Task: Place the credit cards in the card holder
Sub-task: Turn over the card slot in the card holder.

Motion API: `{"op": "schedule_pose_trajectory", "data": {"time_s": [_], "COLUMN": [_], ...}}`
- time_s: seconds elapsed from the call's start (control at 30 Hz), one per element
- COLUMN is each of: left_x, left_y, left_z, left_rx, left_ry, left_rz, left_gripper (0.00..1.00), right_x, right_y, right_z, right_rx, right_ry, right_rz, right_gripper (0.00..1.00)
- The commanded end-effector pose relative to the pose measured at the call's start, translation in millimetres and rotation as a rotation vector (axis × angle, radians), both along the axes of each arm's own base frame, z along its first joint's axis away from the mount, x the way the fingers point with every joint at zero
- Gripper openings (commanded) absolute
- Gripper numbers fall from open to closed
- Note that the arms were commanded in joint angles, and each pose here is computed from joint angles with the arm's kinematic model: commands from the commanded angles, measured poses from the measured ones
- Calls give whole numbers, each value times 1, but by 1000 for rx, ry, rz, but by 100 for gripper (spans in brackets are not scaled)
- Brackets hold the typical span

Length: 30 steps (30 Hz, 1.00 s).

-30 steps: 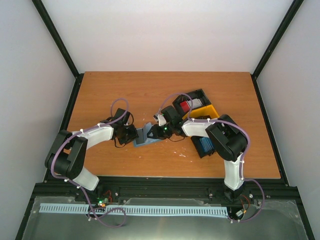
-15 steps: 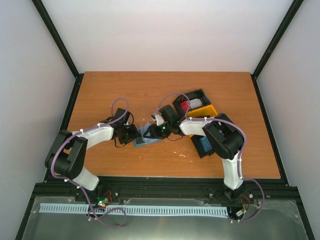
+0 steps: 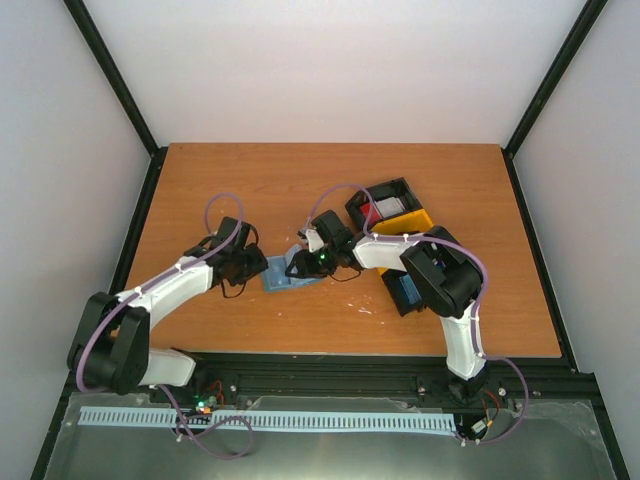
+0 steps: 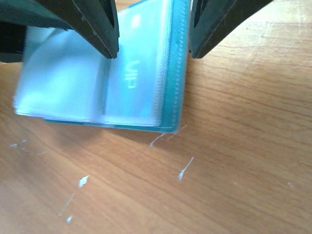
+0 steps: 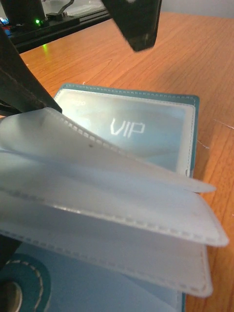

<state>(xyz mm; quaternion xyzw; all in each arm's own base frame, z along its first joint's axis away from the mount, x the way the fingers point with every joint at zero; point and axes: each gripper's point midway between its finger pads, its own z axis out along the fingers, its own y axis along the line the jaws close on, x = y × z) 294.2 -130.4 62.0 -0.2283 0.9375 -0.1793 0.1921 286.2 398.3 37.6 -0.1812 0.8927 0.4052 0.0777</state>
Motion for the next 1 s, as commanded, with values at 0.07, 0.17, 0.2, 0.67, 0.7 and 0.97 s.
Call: {"op": "schedule_pose_trajectory", "data": {"time_s": [0.07, 0.17, 0.2, 0.67, 0.7, 0.97], "left_x": [13, 15, 15, 7, 7, 10], "left_y": [-25, -47, -50, -63, -63, -66], "left_z": [37, 49, 46, -11, -10, 1], "left_rx": [-145, -253, -264, -287, -285, -290], "left_ry": [-180, -240, -232, -68, -73, -109], "left_rz": [-86, -178, -186, -244, -247, -274], "left_gripper": [41, 40, 38, 32, 32, 32], "right_x": [6, 7, 7, 37, 40, 47], "right_y": [-8, -9, -10, -94, -99, -86], "right_z": [-2, -2, -2, 8, 10, 73], "right_rx": [-72, -83, -85, -495, -523, -385], "right_ry": [-40, -45, -45, -280, -298, -403], "right_rz": [-27, -38, -42, -277, -293, -264], "right_gripper": [40, 38, 35, 37, 36, 36]}}
